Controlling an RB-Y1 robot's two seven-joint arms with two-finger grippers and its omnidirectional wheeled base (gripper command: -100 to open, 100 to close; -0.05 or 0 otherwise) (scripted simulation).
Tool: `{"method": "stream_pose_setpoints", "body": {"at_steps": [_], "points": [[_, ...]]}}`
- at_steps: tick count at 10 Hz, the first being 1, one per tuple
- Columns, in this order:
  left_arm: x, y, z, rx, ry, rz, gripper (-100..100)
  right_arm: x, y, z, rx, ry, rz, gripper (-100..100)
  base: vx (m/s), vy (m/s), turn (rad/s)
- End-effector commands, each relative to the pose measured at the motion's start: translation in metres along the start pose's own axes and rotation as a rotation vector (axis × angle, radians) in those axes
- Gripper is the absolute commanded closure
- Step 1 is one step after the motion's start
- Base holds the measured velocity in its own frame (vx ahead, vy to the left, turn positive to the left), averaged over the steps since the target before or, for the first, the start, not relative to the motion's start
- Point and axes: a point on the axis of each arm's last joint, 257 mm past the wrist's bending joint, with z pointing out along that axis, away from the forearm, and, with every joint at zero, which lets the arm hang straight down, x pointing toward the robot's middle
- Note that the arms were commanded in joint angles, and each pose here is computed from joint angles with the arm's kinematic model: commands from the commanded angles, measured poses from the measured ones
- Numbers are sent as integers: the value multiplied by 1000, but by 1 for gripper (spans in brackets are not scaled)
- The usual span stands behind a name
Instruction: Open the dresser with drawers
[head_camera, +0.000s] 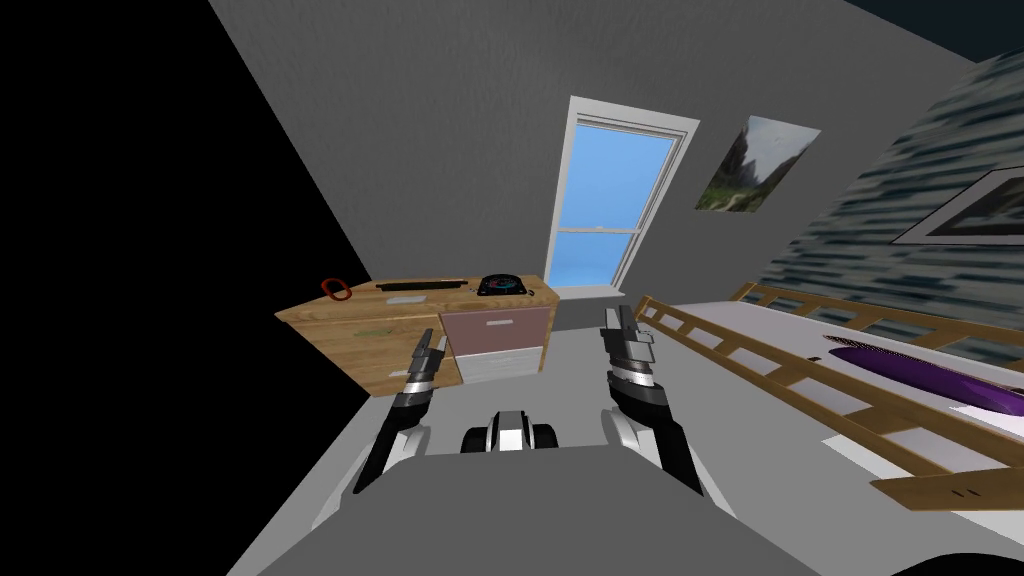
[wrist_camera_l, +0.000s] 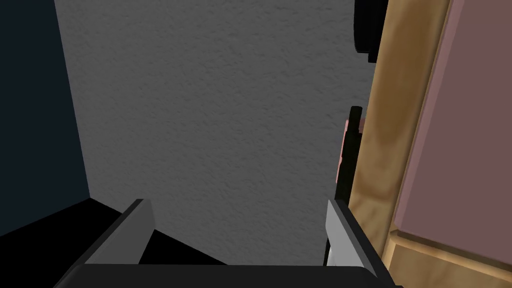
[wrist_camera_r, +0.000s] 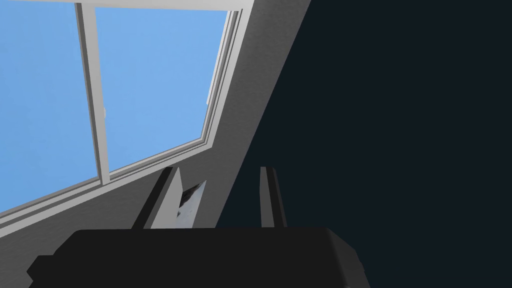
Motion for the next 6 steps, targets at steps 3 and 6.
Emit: {"method": "stream_pose_setpoints", "body": {"at_steps": [3, 6], "points": [[-7, 36, -7, -72, -10, 9, -100, 0, 0, 0, 0, 0, 0, 0, 76, -60, -5], [-12, 59, -14, -118, -18, 14, -100, 0, 0, 0, 0, 0, 0, 0, 64, -51, -6]]}}
